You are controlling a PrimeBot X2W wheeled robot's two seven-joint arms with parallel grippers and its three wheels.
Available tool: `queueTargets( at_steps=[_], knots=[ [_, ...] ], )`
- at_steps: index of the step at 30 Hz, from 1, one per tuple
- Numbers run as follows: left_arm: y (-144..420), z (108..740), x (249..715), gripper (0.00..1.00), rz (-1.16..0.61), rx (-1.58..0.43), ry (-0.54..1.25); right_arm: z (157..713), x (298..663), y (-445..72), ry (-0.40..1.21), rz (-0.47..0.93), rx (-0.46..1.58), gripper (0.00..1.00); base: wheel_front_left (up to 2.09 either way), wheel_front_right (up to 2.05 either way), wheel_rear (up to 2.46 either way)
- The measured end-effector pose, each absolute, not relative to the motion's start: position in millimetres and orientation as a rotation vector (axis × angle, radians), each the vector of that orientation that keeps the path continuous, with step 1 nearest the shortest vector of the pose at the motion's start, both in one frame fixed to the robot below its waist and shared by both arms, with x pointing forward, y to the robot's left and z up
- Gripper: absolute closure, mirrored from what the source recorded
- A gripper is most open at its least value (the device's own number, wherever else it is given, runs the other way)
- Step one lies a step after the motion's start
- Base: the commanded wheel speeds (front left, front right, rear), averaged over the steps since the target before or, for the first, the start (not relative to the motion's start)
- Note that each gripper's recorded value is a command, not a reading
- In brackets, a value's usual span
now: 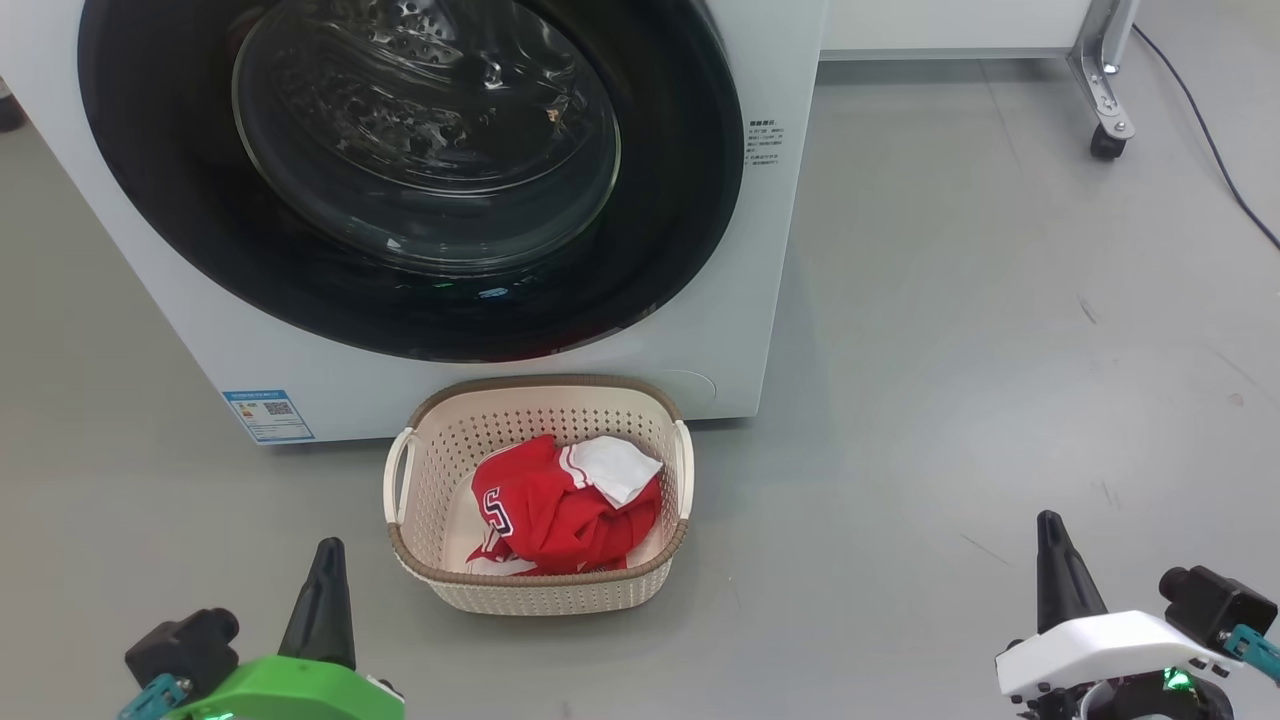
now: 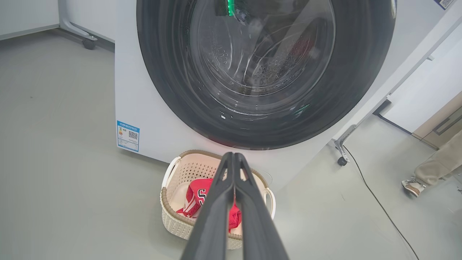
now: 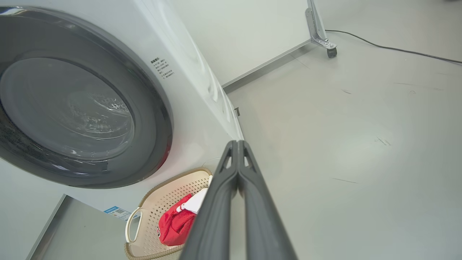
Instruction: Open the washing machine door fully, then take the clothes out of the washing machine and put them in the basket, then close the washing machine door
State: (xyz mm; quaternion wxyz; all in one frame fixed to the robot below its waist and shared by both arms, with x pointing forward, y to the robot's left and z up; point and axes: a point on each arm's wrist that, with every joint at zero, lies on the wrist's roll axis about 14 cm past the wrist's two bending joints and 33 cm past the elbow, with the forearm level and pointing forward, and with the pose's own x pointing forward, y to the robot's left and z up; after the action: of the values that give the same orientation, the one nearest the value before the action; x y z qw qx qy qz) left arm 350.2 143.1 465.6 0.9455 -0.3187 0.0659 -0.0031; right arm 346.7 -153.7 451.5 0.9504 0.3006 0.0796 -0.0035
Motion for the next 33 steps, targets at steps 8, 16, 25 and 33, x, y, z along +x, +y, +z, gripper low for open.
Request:
queueTargets(
  at_steps=[8,16,25,33],
  knots=[
    [148,461,350,1.0,0.014,-0.754,0.159,454,351,-161,0.161,-0.032,0.717,1.0,0.0,0.0,0.0],
    [153,459,352,1.0,0.034,-0.864,0.177,452,352,-168,0.173,-0.061,0.836,1.0,0.0,0.0,0.0],
    [158,459,355,1.0,0.045,-0.977,0.182,453,356,-174,0.172,-0.083,0.956,1.0,0.0,0.0,0.0],
    [163,458,357,1.0,0.061,-1.084,0.181,456,359,-179,0.164,-0.094,1.062,1.0,0.0,0.0,0.0]
  ],
)
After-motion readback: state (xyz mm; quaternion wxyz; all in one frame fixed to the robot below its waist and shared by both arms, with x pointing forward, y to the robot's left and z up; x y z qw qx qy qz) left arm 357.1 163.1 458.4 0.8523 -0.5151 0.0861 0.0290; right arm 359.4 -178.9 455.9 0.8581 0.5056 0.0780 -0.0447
